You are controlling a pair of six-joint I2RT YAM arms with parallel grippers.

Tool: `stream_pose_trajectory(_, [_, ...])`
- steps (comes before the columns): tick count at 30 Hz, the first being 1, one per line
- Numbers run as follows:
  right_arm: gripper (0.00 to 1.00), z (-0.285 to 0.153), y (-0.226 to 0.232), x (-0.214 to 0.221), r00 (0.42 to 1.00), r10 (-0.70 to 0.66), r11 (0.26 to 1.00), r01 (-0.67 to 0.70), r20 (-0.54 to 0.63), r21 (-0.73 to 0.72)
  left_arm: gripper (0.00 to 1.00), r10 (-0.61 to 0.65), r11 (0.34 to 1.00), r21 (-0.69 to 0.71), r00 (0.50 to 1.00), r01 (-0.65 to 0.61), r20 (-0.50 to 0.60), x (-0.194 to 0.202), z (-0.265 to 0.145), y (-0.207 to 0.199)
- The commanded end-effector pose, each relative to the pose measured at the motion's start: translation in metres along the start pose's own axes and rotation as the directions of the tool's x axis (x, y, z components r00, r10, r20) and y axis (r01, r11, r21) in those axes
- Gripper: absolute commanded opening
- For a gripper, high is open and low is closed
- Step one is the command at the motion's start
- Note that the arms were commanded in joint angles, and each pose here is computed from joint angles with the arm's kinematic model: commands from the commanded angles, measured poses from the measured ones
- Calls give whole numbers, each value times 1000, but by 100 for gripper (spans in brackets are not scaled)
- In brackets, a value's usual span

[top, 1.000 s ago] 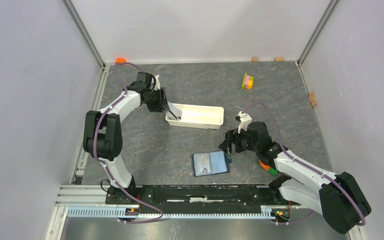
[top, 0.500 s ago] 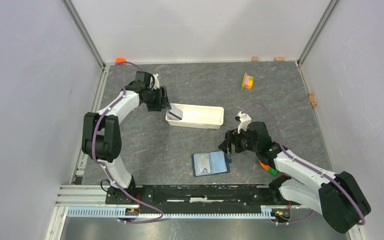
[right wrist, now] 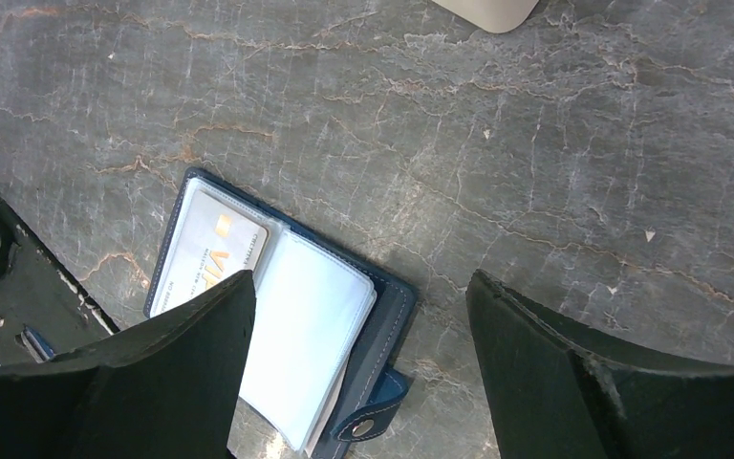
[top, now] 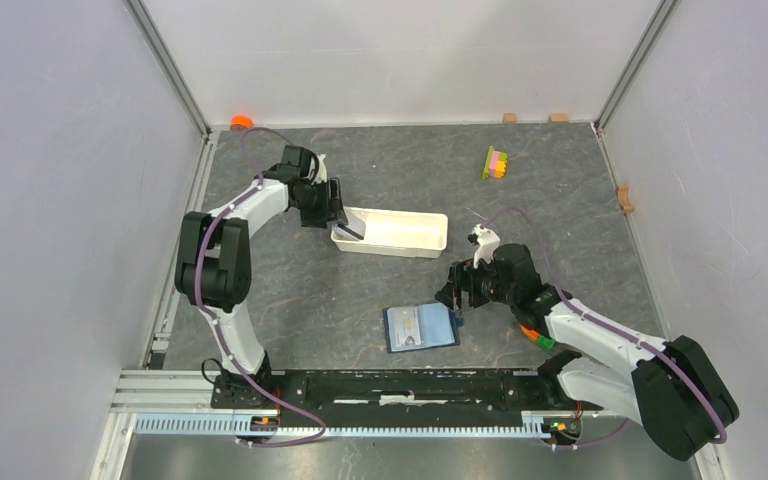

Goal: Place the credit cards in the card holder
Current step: Pick up the credit card from the storage box.

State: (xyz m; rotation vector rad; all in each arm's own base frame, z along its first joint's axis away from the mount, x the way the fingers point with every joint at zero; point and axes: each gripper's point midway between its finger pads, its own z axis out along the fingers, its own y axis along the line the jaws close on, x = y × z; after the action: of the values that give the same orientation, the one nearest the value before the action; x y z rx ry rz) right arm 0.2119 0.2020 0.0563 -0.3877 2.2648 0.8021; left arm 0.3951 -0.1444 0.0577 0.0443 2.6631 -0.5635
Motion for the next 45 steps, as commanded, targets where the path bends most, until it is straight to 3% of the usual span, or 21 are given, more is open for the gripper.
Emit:
stream_pose_trajectory(1, [86,1,3,-7,999,0,1000,1,33,-23,65,49,995,-93,998,-45,40,-18,-8,12])
stream_pose_trajectory(23, [85,-2,5,-8,999,4,1000,-3,40,-25,54,91,984,-163,990,-73,105,-32,-42,19])
stream_pose_trajectory(36, [85,-3,6,-9,999,5,1000,-3,47,-29,27,102,986,-142,988,-85,118,-31,-51,14])
stream_pose_trajectory(41, [85,-4,6,-9,999,6,1000,-5,49,-26,24,107,984,-155,987,-87,122,-32,-55,16])
stream_pose_trajectory(45, [85,-5,6,-11,999,5,1000,-4,52,-26,13,113,982,-164,985,-91,130,-32,-60,16])
